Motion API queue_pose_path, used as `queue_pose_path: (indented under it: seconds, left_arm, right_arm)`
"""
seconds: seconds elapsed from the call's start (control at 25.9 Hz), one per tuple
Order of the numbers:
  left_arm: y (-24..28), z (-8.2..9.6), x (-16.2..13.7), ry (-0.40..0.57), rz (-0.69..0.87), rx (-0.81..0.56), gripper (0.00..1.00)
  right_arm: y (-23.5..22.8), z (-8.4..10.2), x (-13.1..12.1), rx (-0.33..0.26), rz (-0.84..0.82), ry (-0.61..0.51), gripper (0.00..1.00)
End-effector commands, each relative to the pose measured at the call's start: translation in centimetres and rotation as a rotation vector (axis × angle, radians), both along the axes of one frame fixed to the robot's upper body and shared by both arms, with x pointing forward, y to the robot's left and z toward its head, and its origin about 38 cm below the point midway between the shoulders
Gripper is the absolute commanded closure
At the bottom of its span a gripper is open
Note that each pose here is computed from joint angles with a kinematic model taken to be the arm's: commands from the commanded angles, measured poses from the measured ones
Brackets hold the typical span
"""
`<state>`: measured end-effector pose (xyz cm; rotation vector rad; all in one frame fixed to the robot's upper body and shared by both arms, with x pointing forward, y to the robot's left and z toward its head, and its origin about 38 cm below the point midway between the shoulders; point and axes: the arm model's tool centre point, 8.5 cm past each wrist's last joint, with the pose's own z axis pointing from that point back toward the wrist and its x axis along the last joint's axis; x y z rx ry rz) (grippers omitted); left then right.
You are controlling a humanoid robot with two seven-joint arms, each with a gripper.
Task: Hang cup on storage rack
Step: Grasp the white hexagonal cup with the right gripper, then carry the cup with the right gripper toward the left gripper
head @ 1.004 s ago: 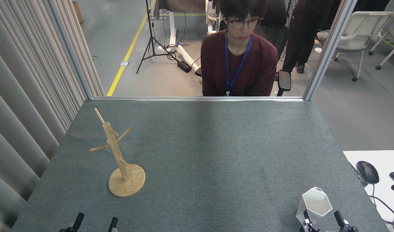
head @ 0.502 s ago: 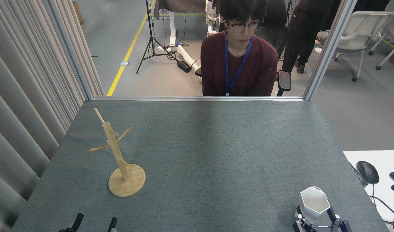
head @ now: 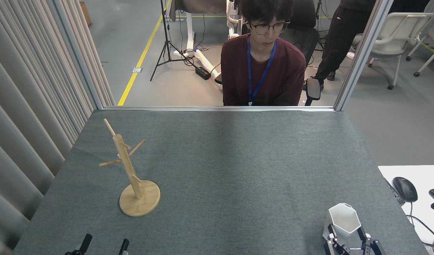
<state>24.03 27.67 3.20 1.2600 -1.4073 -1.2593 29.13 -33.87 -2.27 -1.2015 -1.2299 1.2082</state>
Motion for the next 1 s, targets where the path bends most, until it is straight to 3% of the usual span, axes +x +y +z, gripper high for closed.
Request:
queue_pose_path:
  seconds: [0.0, 0.12, 0.27, 0.42, 0.58, 0.77, 0.97]
  left_arm:
    - [0.0, 0.0, 0.0, -0.002, -0.001, -0.001, 0.0]
    - [-0.1, 0.0, 0.0, -0.001, -0.002, 0.0, 0.0]
    - [-1.2, -0.2, 0.1, 0.005, -0.035, -0.004, 0.0]
    - [-6.0, -1.3, 1.1, 0.026, -0.161, -0.042, 0.0]
    - [-12.9, -2.1, 2.9, 0.029, -0.316, 0.003, 0.0]
    - [-18.7, -3.6, 4.4, 0.051, -0.467, 0.076, 0.0]
    - [-19.4, -4.6, 5.1, 0.077, -0.489, 0.115, 0.0]
  right_arm:
    - [0.1, 0.2, 0.1, 0.002, 0.004, -0.012, 0.39]
    - [0.1, 1.3, 0.5, 0.0, 0.006, -0.045, 0.39]
    - [0.3, 4.1, 1.3, -0.011, 0.022, -0.13, 0.39]
    - [2.0, 6.4, 1.7, -0.01, 0.051, -0.199, 0.39]
    - [6.9, 7.4, 2.4, 0.054, 0.108, -0.244, 0.39]
    - [13.8, 8.7, 3.5, 0.038, 0.24, -0.282, 0.39]
    - [20.8, 9.0, 3.1, 0.011, 0.359, -0.286, 0.39]
